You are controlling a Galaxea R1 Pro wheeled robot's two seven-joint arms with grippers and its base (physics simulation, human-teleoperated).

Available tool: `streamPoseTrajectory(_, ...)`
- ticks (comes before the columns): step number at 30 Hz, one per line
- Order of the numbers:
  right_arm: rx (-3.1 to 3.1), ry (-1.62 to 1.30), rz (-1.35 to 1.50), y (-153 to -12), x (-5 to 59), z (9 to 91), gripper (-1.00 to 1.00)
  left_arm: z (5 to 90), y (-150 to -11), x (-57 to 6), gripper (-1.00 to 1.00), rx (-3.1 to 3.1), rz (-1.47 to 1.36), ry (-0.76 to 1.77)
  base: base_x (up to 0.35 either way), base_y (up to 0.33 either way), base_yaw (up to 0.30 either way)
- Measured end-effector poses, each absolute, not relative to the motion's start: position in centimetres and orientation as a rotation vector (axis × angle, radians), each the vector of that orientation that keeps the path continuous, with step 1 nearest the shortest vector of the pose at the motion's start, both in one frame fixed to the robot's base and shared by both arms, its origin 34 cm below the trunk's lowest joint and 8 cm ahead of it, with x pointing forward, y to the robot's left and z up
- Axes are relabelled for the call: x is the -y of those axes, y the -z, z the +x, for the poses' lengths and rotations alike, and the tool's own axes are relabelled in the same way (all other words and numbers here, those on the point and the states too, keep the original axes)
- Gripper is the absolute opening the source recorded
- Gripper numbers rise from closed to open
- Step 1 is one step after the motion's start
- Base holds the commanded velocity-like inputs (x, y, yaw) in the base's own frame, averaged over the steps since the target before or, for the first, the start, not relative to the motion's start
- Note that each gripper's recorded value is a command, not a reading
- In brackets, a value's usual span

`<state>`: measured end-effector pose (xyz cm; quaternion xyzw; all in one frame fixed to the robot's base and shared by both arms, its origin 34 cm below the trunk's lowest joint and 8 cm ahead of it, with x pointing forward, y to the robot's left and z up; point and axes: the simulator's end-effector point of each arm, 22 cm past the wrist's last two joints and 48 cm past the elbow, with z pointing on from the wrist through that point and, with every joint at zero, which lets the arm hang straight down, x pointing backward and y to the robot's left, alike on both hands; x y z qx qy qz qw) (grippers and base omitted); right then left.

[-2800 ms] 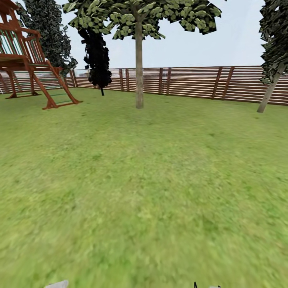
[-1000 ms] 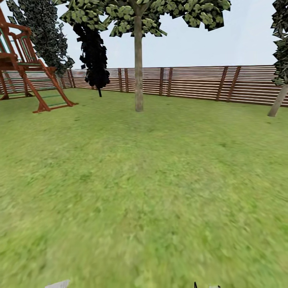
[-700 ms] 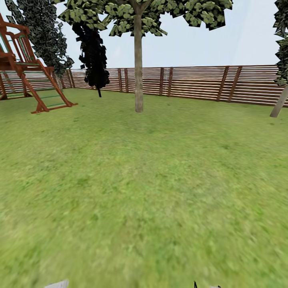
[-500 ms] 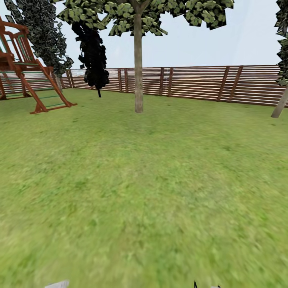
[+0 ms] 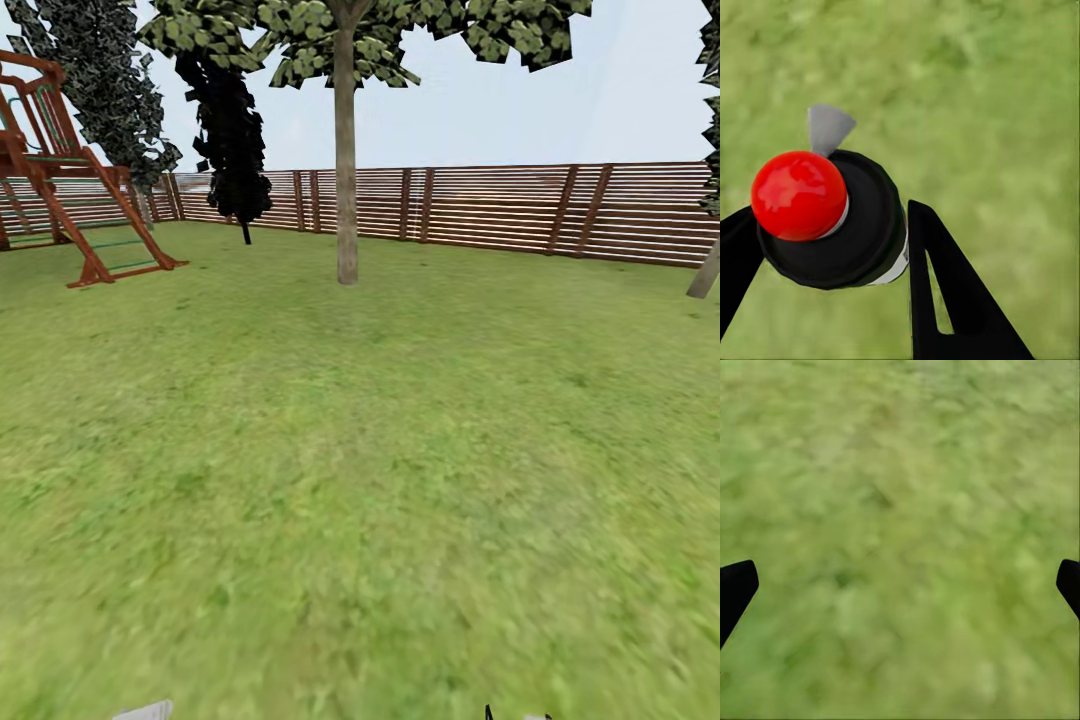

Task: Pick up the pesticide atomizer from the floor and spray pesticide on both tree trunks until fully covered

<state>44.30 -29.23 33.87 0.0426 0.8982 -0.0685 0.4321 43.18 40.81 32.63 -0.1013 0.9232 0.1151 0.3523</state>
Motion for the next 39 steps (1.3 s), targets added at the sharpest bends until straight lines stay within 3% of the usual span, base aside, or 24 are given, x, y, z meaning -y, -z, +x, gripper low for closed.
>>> streamPoseTrajectory(39,-2.239,0.172,0.107,-33.88,29.24,44.3,1.0,43.2,-32.53,-40.32,-1.0,-2.39,-0.261,-0.29,0.339,0.0,0.0)
